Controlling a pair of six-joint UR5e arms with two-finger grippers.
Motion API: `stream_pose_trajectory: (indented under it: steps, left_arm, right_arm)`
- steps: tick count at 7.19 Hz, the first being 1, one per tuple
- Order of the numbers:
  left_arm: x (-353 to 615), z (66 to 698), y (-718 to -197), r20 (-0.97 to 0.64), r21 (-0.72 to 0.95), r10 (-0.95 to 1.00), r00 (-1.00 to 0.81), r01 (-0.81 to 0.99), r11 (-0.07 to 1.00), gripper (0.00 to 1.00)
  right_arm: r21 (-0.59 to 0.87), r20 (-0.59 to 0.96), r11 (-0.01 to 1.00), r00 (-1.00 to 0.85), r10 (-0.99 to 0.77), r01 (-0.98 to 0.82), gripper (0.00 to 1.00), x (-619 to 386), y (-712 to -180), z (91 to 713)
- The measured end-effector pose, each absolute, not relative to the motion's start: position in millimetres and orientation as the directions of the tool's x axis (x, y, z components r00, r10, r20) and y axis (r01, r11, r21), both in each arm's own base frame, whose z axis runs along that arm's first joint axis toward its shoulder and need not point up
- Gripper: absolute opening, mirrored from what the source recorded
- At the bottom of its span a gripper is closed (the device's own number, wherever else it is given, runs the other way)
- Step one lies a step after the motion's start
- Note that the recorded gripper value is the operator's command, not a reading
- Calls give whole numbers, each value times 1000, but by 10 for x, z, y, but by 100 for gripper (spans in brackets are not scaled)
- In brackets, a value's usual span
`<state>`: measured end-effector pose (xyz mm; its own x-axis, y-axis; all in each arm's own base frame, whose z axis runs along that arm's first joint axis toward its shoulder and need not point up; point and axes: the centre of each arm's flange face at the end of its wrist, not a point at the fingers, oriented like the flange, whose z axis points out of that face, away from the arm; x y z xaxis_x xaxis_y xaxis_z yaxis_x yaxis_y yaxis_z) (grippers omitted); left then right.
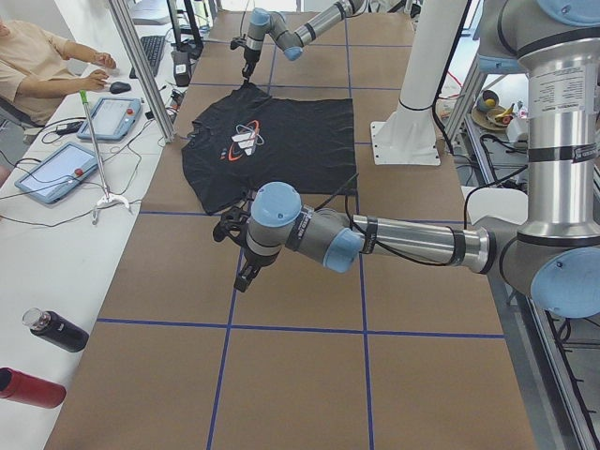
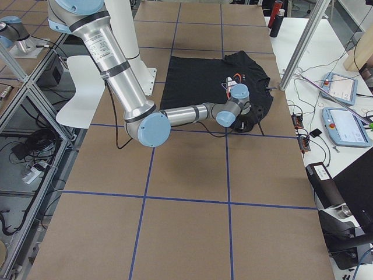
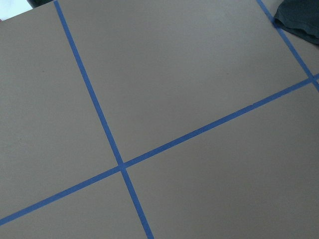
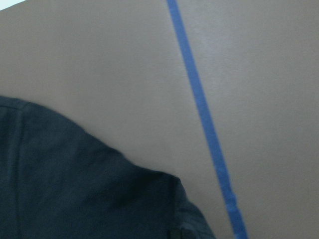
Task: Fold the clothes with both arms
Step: 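Move the right gripper to the shirt shoulder farthest from the robot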
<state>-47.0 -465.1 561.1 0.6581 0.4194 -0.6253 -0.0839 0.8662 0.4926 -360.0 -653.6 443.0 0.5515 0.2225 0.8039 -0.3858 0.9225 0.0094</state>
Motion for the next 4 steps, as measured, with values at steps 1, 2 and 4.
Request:
stream_pose_trajectory:
  steps: [1,2,4]
  left_arm:
    - [-470,5603,-4651,-625,494,421,658,-84,865,100]
    - [-470,5598,-4649,-624,495,422,658,-84,865,100]
    - [-451,5579,-4636,-638,503,435,635,-84,860,100]
  right_arm:
    - [1,812,928,542,217,-372,0,-3728,-6510,4098]
    - [-19,815,928,532,230,-373,0,-3927,-6491,3797]
    - [-46,800,908,529,283,-416,0,-4399,-6526,3335]
